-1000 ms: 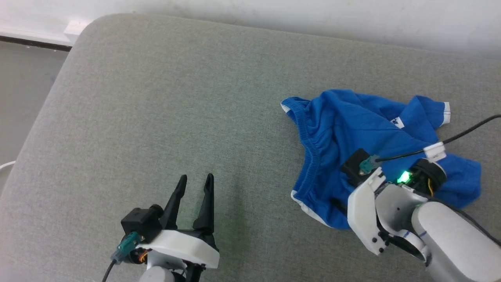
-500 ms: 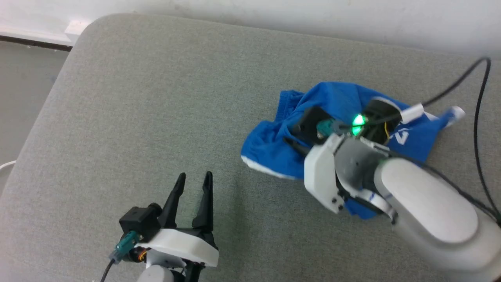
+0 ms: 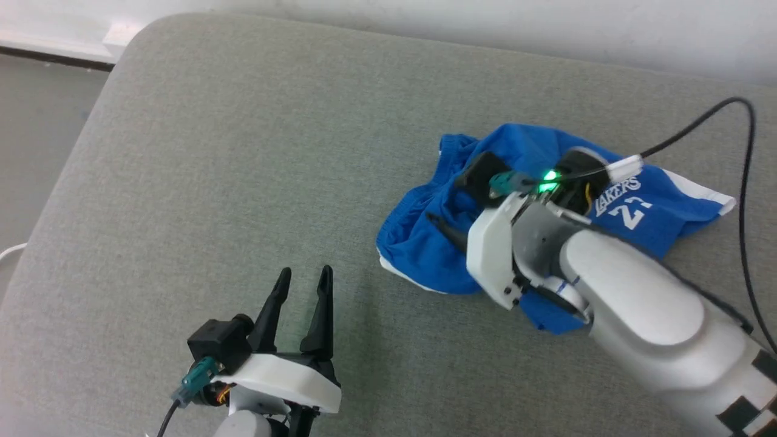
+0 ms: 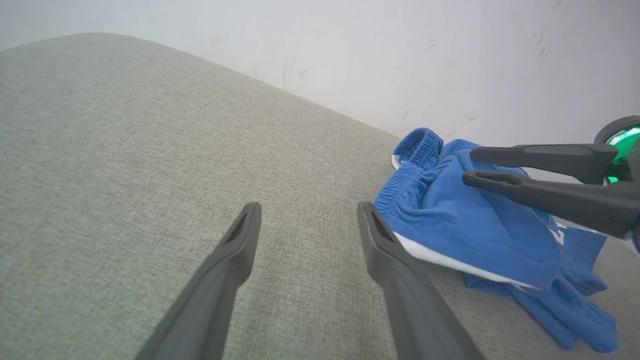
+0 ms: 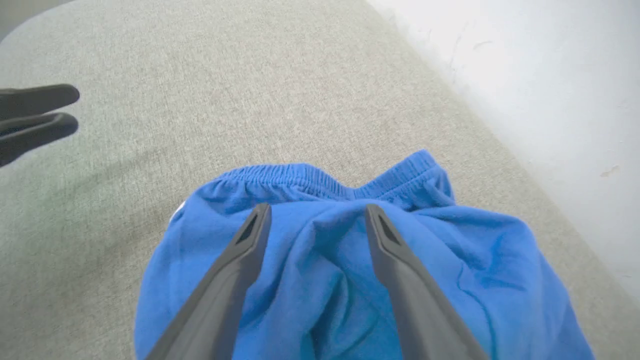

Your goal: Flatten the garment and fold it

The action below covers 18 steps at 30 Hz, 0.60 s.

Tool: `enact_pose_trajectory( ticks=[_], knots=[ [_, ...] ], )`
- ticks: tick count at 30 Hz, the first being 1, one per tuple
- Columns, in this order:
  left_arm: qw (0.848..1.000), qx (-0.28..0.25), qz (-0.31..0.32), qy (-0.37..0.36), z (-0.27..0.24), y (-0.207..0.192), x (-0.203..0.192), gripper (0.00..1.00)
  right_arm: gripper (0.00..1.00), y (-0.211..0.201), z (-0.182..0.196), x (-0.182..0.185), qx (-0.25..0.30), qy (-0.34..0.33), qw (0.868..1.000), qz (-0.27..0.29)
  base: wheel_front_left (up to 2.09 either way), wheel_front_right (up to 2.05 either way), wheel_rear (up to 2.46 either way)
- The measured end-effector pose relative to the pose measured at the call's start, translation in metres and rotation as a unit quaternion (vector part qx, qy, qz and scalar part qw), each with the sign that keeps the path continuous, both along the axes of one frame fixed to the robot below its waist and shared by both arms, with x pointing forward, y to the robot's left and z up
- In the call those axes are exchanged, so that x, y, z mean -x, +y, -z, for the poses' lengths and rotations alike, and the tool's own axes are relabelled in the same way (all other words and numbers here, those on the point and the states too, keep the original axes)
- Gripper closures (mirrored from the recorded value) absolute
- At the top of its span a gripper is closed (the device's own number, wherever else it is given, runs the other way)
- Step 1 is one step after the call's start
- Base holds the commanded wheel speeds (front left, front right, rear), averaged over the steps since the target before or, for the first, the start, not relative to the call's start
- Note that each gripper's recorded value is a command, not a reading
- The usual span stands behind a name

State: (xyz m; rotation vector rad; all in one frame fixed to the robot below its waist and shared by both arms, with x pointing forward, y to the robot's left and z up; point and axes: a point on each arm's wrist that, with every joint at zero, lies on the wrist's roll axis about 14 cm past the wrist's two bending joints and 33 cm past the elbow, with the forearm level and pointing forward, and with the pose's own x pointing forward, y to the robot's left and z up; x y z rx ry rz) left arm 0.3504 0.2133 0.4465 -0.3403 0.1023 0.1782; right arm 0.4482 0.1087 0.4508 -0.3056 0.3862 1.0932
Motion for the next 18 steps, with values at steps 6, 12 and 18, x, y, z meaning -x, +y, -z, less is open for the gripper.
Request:
enact_pose_trajectory(
  ticks=[6, 12, 18],
  knots=[
    [1.000, 0.003, 0.012, -0.010, -0.005, -0.008, -0.001, 0.00, 0.00, -0.027, -0.042, -0.026, -0.033, -0.048, 0.997, 0.045, 0.00, 0.00, 0.00],
    [1.000, 0.002, 0.019, -0.023, -0.013, -0.012, 0.002, 0.00, 0.00, -0.088, -0.041, -0.025, -0.018, -0.025, 0.992, 0.119, 0.00, 0.00, 0.00],
    [1.000, 0.005, 0.012, -0.015, -0.008, -0.011, 0.014, 0.00, 0.00, -0.165, -0.027, 0.000, -0.016, 0.008, 0.971, 0.237, 0.00, 0.00, 0.00]
  ],
)
